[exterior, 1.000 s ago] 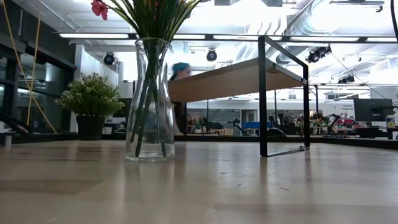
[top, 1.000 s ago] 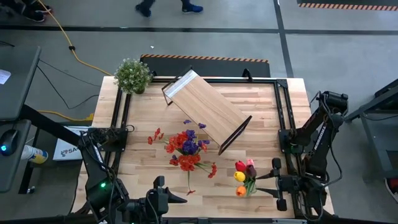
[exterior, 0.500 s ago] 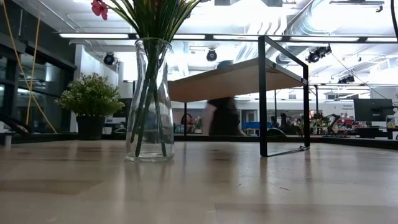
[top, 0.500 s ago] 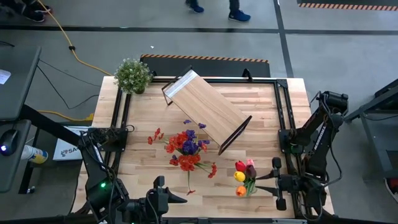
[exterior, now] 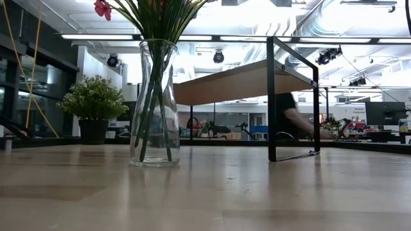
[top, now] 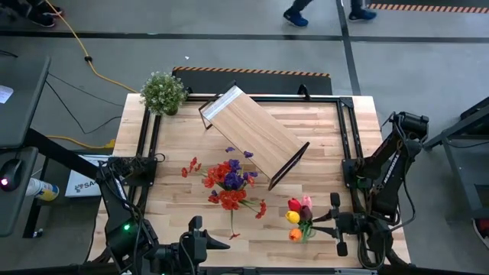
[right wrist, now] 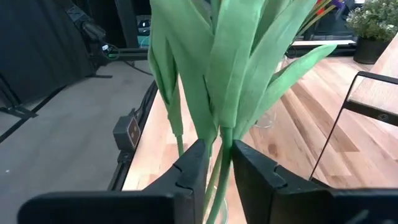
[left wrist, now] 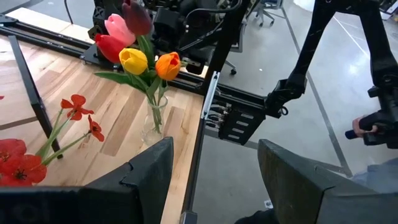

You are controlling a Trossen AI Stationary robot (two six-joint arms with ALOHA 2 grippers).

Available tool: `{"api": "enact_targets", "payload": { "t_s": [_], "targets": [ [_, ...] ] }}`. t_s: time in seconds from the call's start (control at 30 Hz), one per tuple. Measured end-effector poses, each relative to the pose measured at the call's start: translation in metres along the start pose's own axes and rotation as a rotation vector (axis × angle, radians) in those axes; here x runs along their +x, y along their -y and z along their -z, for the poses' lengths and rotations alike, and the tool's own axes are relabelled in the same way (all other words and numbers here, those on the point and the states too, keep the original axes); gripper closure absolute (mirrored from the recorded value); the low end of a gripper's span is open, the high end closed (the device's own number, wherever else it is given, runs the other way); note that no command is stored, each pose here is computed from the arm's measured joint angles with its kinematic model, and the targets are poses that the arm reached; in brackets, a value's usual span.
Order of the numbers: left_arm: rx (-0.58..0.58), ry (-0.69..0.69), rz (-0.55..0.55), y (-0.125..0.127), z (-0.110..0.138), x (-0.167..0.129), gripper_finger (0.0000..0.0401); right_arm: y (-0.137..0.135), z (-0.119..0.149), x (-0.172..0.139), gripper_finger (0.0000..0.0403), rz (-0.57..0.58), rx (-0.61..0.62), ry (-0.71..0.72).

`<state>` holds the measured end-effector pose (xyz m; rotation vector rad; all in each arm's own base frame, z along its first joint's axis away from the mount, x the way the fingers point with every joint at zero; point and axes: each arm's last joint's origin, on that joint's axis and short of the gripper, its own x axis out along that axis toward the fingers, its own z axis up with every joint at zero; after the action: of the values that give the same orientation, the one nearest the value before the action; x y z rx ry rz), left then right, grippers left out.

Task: Pick and place flowers into a vace then onto a shelf
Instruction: Put the dark red tulip into the right transparent vase

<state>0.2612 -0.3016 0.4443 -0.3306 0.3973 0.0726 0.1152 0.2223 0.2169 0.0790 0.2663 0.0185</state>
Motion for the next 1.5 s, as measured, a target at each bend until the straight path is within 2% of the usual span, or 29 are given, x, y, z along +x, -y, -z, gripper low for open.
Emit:
{"api": "enact_targets", "payload": {
  "t_s": [0.33,0.77,1.5],
  "targets": [
    [0.003,-0.001,-0.003,-0.0002,0.0003,-0.0001,0.0135,-0.0005,0.0003,-0.0010,0.0394,-0.005,-0.004,-0.001],
    [0.003,-0.001,-0.003,-0.0003,0.0003,0.0000,0.0135,0.0005,0.0028,-0.0011,0.0400,-0.011,0.025,-0.024],
    [0.022,-0.001,-0.003,-0.0002,0.0003,0.0000,0.0135,0.0013,0.0064,-0.0012,0.0323,-0.041,0.071,-0.078]
  ]
}}
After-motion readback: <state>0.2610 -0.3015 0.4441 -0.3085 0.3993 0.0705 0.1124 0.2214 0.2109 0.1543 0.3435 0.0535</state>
